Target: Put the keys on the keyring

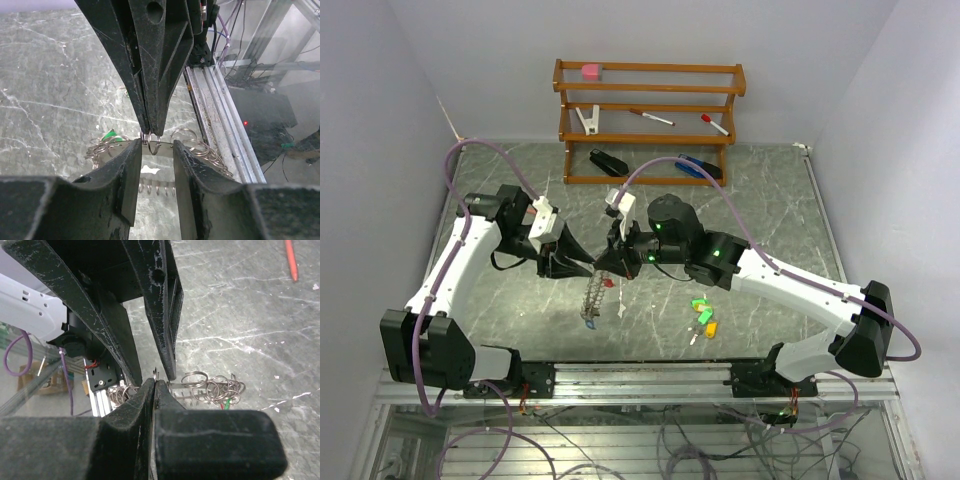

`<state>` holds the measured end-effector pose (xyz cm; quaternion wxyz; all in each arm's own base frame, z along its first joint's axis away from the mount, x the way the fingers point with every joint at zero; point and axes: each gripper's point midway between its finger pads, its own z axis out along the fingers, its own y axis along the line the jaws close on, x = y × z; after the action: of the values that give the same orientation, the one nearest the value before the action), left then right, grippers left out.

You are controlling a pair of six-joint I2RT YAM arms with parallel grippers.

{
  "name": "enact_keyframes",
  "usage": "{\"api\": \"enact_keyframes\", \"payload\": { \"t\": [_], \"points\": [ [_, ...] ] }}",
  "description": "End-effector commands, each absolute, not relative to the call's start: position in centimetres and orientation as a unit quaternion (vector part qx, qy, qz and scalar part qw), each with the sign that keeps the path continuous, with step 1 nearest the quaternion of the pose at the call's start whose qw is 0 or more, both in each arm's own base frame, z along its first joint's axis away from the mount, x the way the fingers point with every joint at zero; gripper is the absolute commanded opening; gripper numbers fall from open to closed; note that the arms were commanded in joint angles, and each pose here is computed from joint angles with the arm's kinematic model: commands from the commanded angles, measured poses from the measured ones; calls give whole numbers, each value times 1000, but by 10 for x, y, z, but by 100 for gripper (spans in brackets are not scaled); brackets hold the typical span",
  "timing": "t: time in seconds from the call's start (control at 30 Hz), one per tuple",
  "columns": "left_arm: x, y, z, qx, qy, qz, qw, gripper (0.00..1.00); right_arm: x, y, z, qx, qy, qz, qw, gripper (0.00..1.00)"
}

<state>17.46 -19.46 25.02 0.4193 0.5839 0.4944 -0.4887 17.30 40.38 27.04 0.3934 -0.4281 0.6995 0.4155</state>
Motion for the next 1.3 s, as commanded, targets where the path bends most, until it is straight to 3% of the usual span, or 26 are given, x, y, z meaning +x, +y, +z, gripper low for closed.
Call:
{"api": "enact_keyframes", "payload": {
  "t": [0.0, 0.13, 0.37, 0.43, 0.47, 1.27],
  "points": [
    [173, -197, 260, 574, 476, -498, 442, 40, 170, 407, 306, -419, 664, 443, 432, 0],
    [173, -197, 258, 574, 478, -499, 440, 28, 168, 407, 308, -420, 662, 446, 433, 0],
    [172, -197, 259, 575, 476, -497, 442, 22, 166, 409, 310, -423, 659, 447, 433, 0],
    [173, -197, 259, 575, 476, -497, 442, 9, 165, 408, 311, -423, 659, 447, 433, 0],
    [173, -197, 259, 576, 477, -497, 441, 7, 165, 408, 310, -423, 660, 446, 432, 0],
    [176, -194, 263, 588, 483, -481, 435, 7, 160, 393, 299, -414, 674, 438, 427, 0]
  ]
}}
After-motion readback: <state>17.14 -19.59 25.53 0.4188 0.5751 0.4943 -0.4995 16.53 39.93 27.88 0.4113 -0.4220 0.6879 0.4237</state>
